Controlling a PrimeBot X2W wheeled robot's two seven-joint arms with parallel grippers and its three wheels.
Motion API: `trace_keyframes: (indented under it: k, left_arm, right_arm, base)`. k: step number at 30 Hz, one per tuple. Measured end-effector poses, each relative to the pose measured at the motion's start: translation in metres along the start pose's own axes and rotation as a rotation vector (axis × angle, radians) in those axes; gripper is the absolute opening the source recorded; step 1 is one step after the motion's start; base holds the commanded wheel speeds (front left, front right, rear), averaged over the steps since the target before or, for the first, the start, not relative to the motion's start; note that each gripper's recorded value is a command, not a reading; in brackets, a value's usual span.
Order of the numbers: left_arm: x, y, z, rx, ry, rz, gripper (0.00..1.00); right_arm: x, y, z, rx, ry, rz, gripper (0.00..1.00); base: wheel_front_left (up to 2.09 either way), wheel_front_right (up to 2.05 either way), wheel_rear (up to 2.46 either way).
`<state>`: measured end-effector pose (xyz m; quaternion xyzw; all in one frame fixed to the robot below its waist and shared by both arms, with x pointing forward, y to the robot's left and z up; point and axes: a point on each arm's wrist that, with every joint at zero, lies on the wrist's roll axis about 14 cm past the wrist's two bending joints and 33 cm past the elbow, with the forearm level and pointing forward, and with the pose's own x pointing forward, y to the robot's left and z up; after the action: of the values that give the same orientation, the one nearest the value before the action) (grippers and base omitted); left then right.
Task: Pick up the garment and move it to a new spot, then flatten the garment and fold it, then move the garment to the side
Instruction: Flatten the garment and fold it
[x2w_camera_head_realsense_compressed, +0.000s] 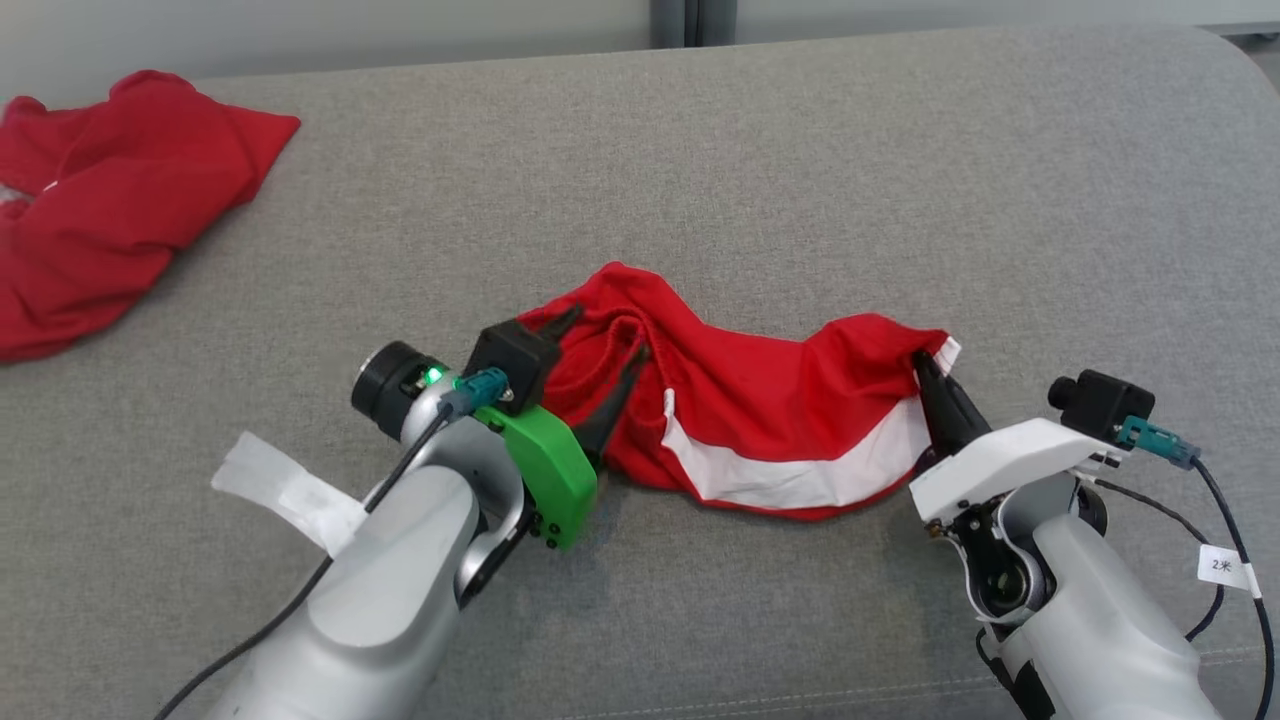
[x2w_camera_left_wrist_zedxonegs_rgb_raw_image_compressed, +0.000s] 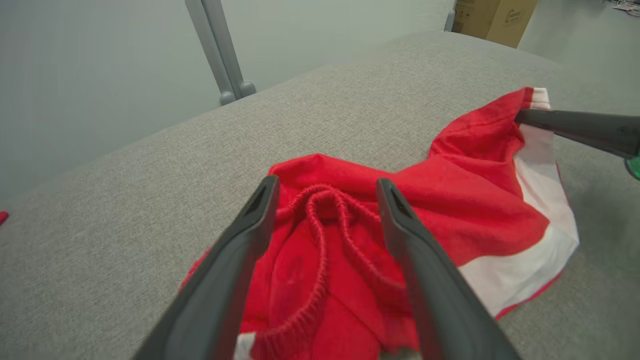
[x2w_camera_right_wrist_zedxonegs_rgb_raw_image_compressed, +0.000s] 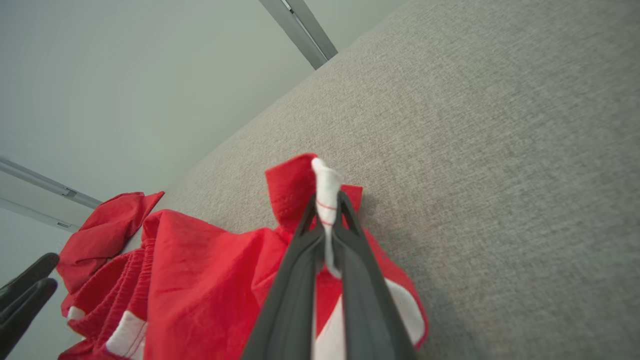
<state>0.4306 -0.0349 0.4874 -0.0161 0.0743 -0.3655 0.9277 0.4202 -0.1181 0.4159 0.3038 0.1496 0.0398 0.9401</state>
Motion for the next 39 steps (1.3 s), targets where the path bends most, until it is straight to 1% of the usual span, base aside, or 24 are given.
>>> trace_keyframes:
  k: [2,5,10,13,18,26,27,29,30,32,34,35,39]
  left_arm:
    - [-0.003,-0.004,-0.003,-0.009,0.010,-0.007,1.00]
    - [-0.008,-0.019,-0.011,-0.005,0.057,-0.040,1.00]
    - [-0.006,-0.043,-0.018,-0.010,0.106,-0.101,1.00]
    - [-0.006,-0.055,-0.024,-0.048,0.140,-0.128,1.00]
    - [-0.004,-0.067,-0.041,-0.047,0.223,-0.164,1.00]
    - [-0.002,-0.074,-0.065,-0.041,0.333,-0.187,1.00]
    - [-0.002,-0.073,-0.066,-0.042,0.337,-0.182,0.97]
    - [-0.002,-0.072,-0.068,-0.042,0.347,-0.173,0.87]
    - [-0.002,-0.068,-0.068,-0.045,0.347,-0.153,0.84]
    - [-0.001,-0.063,-0.067,-0.044,0.344,-0.127,0.87]
    - [-0.001,-0.061,-0.066,-0.043,0.343,-0.121,0.80]
    - [-0.001,-0.061,-0.066,-0.042,0.344,-0.120,0.69]
    - [-0.003,-0.059,-0.069,-0.039,0.352,-0.115,0.00]
  right_arm:
    - [-0.001,0.003,-0.002,-0.007,0.006,0.012,0.00]
    - [-0.005,0.008,-0.001,-0.024,0.001,0.026,0.00]
    - [-0.012,0.006,0.000,-0.032,-0.002,0.025,0.00]
    - [-0.017,0.002,-0.002,-0.037,0.000,0.014,0.00]
    - [-0.025,-0.004,0.001,-0.040,-0.013,-0.002,0.00]
    - [-0.033,-0.018,0.005,-0.034,-0.031,-0.039,0.00]
    - [-0.034,-0.019,0.005,-0.034,-0.032,-0.042,0.00]
    - [-0.034,-0.019,0.005,-0.033,-0.036,-0.043,0.00]
    - [-0.034,-0.019,0.004,-0.033,-0.034,-0.043,0.00]
    - [-0.033,-0.018,0.002,-0.036,-0.029,-0.040,0.00]
    - [-0.033,-0.016,0.000,-0.039,-0.022,-0.034,0.00]
    - [-0.033,-0.016,0.000,-0.040,-0.021,-0.031,0.00]
    - [-0.033,-0.014,-0.002,-0.035,-0.021,-0.026,0.00]
  base:
    - [0.00,0.00,0.00]
    - [0.00,0.00,0.00]
    - [0.00,0.00,0.00]
    - [0.00,0.00,0.00]
    - [0.00,0.00,0.00]
    - [0.00,0.00,0.00]
    - [0.00,0.00,0.00]
    - [0.00,0.00,0.00]
    - [0.00,0.00,0.00]
    - [0.00,0.00,0.00]
    - [0.00,0.00,0.00]
    - [0.00,0.00,0.00]
    - [0.00,0.00,0.00]
